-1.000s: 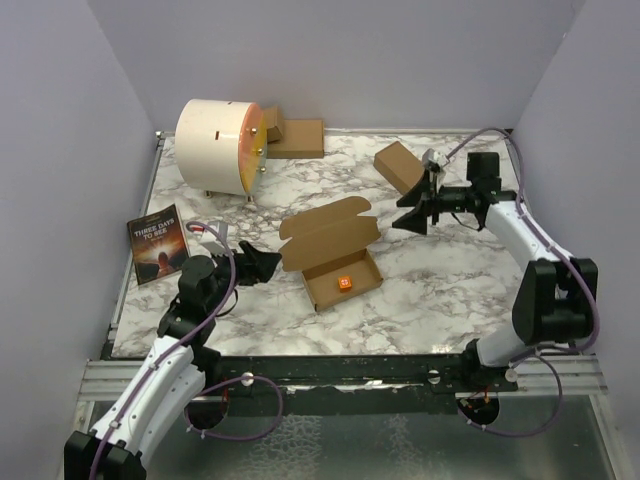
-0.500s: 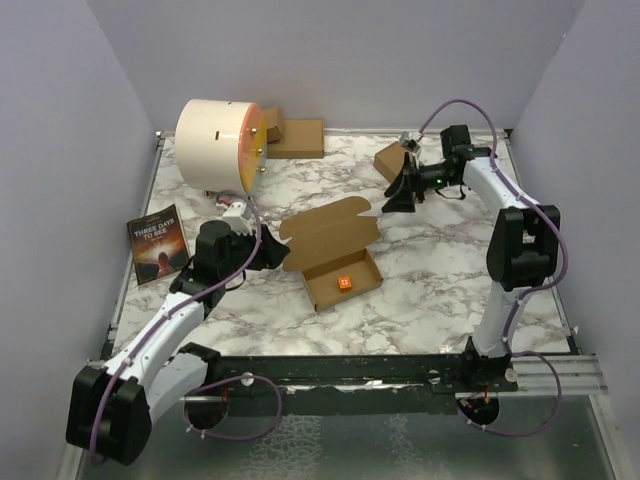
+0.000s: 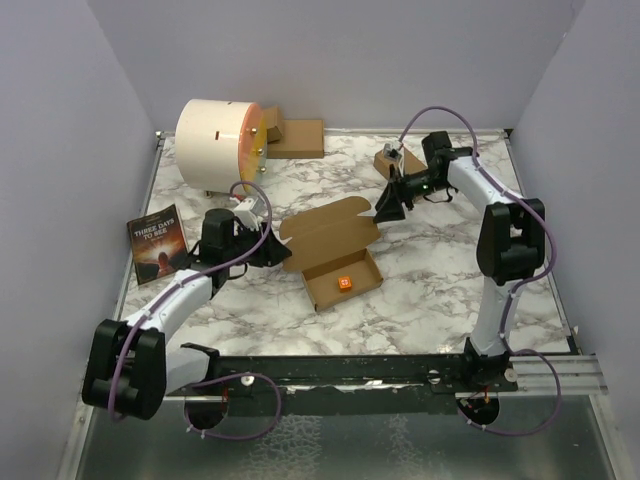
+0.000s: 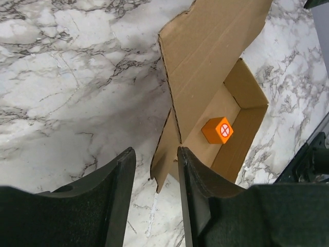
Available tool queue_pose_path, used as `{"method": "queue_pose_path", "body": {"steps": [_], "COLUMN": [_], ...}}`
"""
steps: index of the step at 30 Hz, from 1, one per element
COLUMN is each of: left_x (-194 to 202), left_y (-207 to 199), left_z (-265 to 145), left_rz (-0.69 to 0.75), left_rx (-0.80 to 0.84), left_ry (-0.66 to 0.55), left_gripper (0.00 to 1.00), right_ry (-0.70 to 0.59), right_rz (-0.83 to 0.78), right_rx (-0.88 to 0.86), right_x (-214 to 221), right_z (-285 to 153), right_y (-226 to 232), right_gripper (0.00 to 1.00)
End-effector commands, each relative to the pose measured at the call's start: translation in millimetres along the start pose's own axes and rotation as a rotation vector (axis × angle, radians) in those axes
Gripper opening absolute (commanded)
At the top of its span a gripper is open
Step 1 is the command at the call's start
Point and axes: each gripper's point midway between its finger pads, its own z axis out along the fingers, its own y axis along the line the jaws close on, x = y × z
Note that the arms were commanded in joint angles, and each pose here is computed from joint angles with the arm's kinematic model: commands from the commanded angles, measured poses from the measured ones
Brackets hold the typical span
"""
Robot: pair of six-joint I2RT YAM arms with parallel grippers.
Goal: Fold the paper box
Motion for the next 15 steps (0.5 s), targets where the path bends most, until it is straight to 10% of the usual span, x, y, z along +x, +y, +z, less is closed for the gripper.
{"method": "queue_pose_path", "body": {"steps": [1,15], "left_x": [-16,-22], "left_y": [-19,-22], "left_z": [6,10], "left_rz": [0.035,0.046], "left_rx": [0.138,0.164], "left_ry": [-0.007,-0.001], "left_gripper": [0.39,0.31], "right_ry": [0.026,0.06], "right_rz": [-0.005,0.011], "right_rx": [0.002,-0.039], "right_x": [0,7], "right_z": [4,19], "right_y": [-3,-3], "right_gripper": [0.64,0.41]}}
